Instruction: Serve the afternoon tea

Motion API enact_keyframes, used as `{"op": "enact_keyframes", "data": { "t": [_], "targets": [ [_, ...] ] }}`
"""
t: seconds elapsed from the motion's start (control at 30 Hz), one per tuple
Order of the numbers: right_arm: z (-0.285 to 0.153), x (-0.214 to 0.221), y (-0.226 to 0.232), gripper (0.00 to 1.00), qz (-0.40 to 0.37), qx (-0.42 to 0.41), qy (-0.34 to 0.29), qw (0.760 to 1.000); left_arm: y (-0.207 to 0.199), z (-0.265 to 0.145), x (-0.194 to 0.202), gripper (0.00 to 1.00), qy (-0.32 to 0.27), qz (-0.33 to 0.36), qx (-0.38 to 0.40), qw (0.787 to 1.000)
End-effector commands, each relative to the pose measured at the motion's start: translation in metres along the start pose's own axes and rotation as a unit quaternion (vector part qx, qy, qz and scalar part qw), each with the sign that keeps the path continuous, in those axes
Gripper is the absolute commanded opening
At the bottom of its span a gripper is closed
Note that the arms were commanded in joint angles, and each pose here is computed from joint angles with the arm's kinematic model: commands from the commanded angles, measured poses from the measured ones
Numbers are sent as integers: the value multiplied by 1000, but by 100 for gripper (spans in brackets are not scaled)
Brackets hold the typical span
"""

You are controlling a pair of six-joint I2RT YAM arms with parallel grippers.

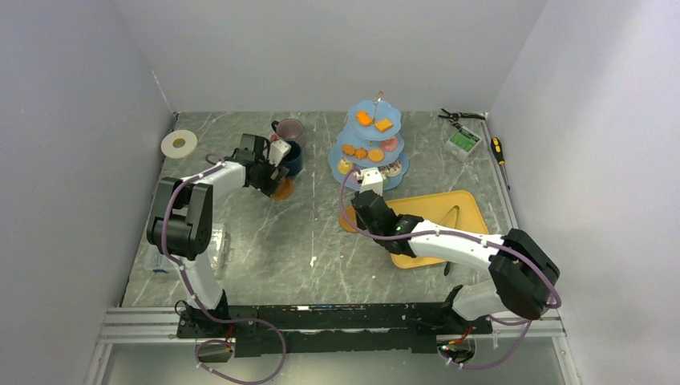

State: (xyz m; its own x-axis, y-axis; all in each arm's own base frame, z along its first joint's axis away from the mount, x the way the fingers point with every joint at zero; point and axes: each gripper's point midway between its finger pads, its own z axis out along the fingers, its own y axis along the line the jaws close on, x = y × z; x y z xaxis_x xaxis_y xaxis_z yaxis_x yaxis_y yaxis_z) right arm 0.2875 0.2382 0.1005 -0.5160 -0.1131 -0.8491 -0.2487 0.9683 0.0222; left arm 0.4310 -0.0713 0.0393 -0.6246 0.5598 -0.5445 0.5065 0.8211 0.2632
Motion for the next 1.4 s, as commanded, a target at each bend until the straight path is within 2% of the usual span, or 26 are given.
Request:
{"op": "enact_keyframes", "data": {
  "t": [0.0, 0.3, 0.57, 0.77, 1.13, 1.37],
  "targets": [
    [-10, -31, 10, 8, 18, -14, -38, 999, -5, 5, 6, 94, 5, 38, -19, 999],
    [-8, -35, 12, 9, 11, -15, -39, 999, -62, -16, 26, 93, 20, 104, 21, 994],
    [12, 8, 13, 9, 8, -8, 11, 1000, -95, -31, 39, 94, 34, 123, 67, 990],
    [36, 40, 7, 8, 20, 2, 45, 999, -124, -46, 34, 94, 23, 128, 109, 985],
    [68, 47, 2, 5, 60, 0, 52, 997, -169, -48, 28, 94, 19, 163, 141, 976],
    [70, 58, -26, 4, 83, 26, 61, 994, -190, -41, 12, 94, 10, 178, 148, 973]
  ]
}}
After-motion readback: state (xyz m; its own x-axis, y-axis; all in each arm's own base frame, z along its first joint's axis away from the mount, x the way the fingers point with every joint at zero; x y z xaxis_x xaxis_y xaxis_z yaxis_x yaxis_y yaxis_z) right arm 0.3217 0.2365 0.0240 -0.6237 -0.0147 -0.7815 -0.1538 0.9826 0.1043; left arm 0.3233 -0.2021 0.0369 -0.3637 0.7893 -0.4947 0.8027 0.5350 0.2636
